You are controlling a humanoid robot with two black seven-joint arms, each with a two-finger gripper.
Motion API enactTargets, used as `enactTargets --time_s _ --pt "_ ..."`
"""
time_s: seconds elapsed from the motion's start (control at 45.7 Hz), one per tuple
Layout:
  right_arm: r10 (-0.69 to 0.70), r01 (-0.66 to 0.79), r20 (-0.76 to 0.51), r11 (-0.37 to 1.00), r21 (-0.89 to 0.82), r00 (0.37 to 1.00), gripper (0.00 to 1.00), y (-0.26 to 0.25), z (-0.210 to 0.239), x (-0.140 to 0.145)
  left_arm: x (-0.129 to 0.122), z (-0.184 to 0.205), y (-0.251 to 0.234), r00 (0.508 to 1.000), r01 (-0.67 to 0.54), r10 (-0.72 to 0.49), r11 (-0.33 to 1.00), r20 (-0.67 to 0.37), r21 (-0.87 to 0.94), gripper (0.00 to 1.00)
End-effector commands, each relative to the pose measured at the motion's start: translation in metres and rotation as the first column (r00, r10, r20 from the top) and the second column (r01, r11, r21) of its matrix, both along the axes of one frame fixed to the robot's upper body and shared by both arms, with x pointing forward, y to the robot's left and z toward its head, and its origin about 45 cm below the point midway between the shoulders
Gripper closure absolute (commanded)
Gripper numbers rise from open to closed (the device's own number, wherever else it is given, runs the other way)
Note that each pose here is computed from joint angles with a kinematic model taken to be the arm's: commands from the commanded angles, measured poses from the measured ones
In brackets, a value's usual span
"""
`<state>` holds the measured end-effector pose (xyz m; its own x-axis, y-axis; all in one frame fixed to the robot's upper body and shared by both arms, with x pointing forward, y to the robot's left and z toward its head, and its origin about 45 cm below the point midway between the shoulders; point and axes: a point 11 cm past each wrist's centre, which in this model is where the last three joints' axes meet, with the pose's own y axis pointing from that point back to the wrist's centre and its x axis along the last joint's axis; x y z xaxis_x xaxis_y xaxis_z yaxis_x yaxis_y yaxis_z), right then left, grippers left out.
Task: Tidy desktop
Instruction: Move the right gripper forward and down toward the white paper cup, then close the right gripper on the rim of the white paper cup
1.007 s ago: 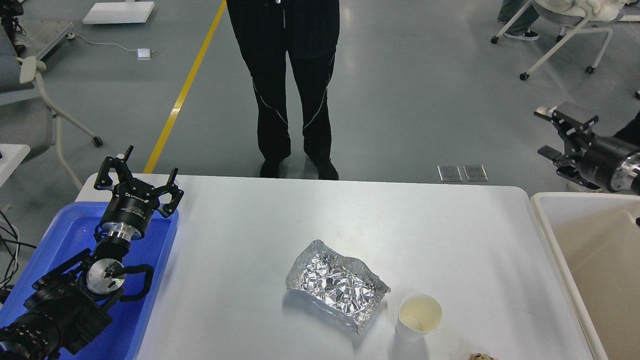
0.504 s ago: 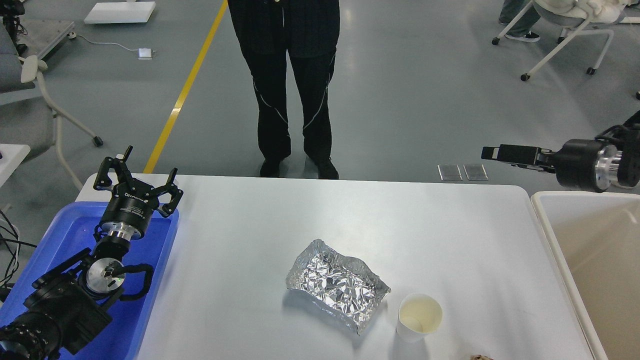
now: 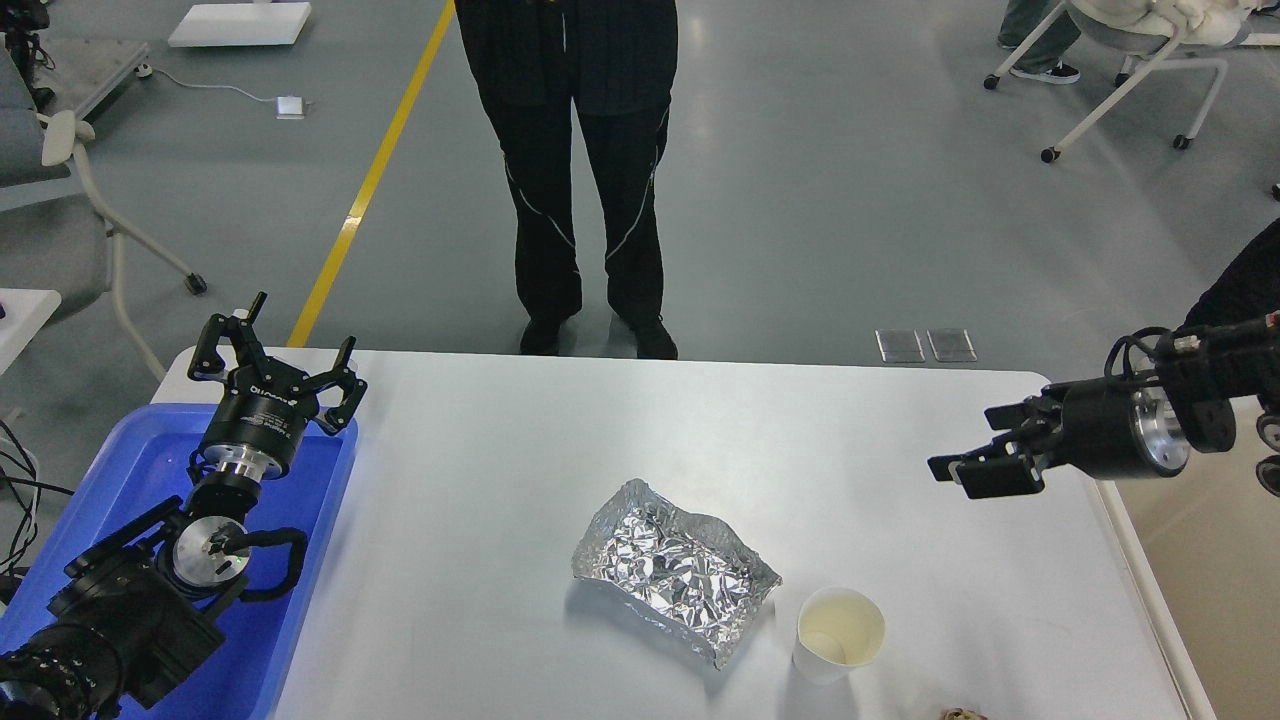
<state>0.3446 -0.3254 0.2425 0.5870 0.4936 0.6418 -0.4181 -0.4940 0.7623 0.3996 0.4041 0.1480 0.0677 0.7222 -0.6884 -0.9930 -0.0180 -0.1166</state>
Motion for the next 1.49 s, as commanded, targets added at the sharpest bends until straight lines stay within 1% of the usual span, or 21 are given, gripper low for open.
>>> enactTargets --time_s 0.0,0.153,0.394,0.854,1.292,1.467 --pt "0.072 -0.079 -0.106 0.995 -0.062 0.992 0.01 0.000 -0.042 -0.034 0.000 0.000 0.000 1.000 0.000 0.000 1.000 0.000 -0.001 0.00" --pt "0.088 -0.094 -0.138 0.995 -0.035 0.986 0.01 0.012 -0.060 -0.040 0.000 0.000 0.000 1.000 0.001 -0.001 1.000 0.001 -0.001 0.00" --pt "0.109 -0.111 -0.159 0.994 -0.002 0.981 0.01 0.027 -0.071 -0.045 0.000 0.000 0.000 1.000 0.001 -0.001 1.000 0.001 -0.001 0.00" --pt "0.101 -0.100 -0.160 0.995 0.011 0.982 0.01 0.034 -0.080 -0.038 0.000 0.000 0.000 1.000 0.000 0.000 1.000 0.000 -0.001 0.00" --pt "0.077 -0.066 -0.186 0.996 0.066 0.979 0.01 0.043 -0.085 -0.041 0.000 0.000 0.000 1.000 0.000 0.000 1.000 0.000 -0.001 0.00" --pt "0.079 -0.063 -0.208 0.994 0.085 0.975 0.01 0.048 -0.092 -0.047 0.000 0.000 0.000 1.000 -0.001 0.001 1.000 0.000 0.000 0.00"
